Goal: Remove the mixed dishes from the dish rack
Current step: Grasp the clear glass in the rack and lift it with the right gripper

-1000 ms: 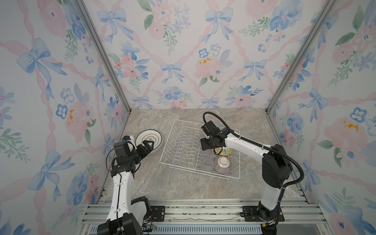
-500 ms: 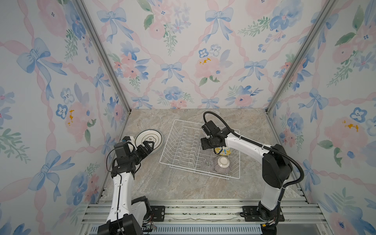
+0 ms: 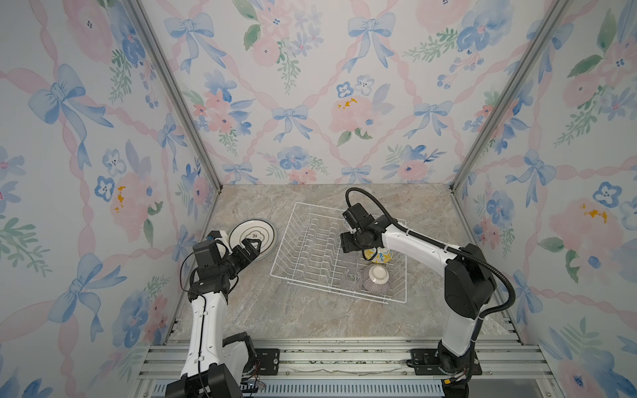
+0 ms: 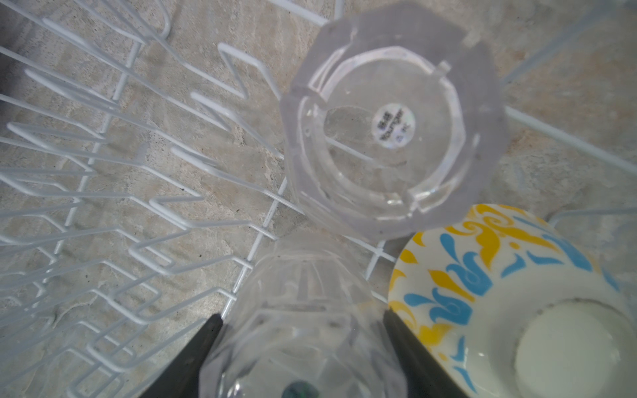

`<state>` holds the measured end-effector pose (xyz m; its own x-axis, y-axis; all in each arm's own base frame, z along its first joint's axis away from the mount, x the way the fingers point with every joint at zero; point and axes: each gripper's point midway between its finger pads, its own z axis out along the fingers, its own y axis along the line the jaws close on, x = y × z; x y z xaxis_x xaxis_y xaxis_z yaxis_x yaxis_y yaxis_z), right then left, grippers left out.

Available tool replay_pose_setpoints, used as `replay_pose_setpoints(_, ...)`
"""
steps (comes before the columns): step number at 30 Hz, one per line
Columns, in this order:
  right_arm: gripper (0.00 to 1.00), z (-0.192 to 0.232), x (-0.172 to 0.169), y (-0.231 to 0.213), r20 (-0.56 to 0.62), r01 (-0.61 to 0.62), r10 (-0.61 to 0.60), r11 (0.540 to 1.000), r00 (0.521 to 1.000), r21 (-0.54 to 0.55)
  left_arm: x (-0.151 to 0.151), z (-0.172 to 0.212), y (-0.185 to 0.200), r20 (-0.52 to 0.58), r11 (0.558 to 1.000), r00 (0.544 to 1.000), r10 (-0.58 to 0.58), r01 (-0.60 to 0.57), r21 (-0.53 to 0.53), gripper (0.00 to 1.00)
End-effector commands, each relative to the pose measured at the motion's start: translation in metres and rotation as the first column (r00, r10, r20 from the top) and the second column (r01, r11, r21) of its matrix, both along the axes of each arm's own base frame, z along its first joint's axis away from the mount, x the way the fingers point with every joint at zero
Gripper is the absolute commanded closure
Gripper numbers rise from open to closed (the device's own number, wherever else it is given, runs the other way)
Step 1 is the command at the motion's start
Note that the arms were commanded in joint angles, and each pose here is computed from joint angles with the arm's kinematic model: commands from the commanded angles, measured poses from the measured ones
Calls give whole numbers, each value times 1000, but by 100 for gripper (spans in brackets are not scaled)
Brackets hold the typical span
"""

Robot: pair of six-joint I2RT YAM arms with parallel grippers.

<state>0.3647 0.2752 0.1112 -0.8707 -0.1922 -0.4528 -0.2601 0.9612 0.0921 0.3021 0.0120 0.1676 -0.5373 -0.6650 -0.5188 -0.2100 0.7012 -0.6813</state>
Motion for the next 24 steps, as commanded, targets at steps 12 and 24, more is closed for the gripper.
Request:
replay_pose_setpoints(12, 71, 59, 3, 17, 1, 17, -18, 965, 1000, 263, 14, 26, -12, 121, 996, 992, -23, 33, -79, 2)
replay_pose_setpoints(24, 73, 164, 28, 5, 138, 29, -124, 838, 983, 544, 38, 80, -61, 323, 987, 944, -68, 112, -119, 2)
